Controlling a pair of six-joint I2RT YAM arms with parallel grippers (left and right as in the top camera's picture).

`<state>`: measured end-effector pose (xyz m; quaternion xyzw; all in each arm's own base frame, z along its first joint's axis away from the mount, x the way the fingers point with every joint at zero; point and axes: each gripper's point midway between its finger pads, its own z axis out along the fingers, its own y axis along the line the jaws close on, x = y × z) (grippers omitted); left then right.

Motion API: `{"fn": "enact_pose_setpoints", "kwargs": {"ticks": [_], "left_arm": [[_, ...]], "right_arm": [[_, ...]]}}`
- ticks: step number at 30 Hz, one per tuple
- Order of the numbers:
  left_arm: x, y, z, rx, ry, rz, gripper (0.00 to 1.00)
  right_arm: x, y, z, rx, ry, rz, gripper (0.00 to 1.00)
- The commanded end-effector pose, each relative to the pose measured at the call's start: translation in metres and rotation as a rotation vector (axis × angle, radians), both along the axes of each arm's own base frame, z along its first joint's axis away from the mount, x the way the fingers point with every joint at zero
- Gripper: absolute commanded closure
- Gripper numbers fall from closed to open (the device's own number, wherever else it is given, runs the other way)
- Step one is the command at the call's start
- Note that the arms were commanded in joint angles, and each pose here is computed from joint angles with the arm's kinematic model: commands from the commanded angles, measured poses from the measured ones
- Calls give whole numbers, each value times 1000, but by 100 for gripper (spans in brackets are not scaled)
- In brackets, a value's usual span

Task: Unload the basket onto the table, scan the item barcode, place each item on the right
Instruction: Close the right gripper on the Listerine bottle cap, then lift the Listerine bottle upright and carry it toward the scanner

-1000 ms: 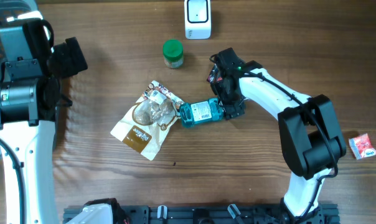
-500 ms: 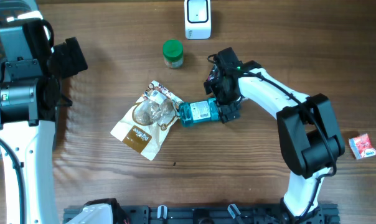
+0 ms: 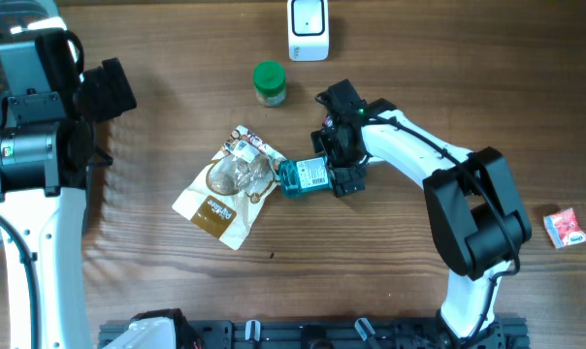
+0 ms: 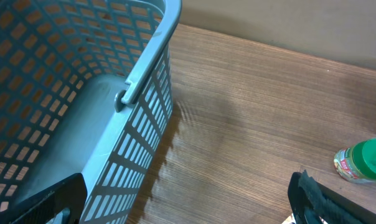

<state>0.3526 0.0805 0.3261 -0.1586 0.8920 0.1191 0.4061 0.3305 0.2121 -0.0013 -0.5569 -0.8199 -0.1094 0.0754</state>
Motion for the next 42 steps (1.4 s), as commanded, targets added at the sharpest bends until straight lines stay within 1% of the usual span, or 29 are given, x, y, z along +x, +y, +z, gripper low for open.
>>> {"fn": "enact_pose_setpoints", "kwargs": {"ticks": [1, 4, 6, 8, 9, 10, 11, 13, 17, 22, 25, 29, 33, 38, 42], "left_arm": [[-3, 3, 7, 9, -18, 8, 0], [-3, 3, 7, 9, -18, 8, 0], [-3, 3, 7, 9, -18, 7, 0], [-3, 3, 7, 9, -18, 8, 0], [-3, 3, 7, 9, -18, 8, 0], [-3, 3, 7, 9, -18, 8, 0], [-3, 3, 7, 9, -18, 8, 0], [-3, 3, 7, 9, -18, 8, 0], [-3, 3, 7, 9, -18, 7, 0], [-3, 3, 7, 9, -18, 7, 0], [-3, 3, 7, 9, -18, 7, 0], [-3, 3, 7, 9, -18, 8, 0], [-3, 3, 7, 9, -18, 8, 0], [-3, 3, 7, 9, -18, 8, 0], [-3, 3, 7, 9, -18, 8, 0]], "right_arm": [[-10, -19, -25, -118, 58, -102, 0], [-11, -23, -25, -138, 76, -201, 1], [-10, -23, -25, -137, 77, -212, 2], [-11, -23, -25, -140, 81, -212, 8], [-11, -23, -25, -140, 80, -213, 14], [-11, -24, -25, -142, 78, -213, 16], [-10, -25, -26, -148, 72, -214, 25], [-7, -28, -26, -169, 57, -214, 34], [-5, -33, -26, -194, 28, -147, 33], [3, -29, -25, -177, -36, 31, 33], [10, -26, -17, -160, -88, 106, 33], [24, -19, 11, -127, -195, 181, 33], [31, -15, 52, -93, -295, 197, 34], [30, -16, 104, -53, -398, 184, 36], [21, -21, 120, -54, -409, 182, 36]]}}
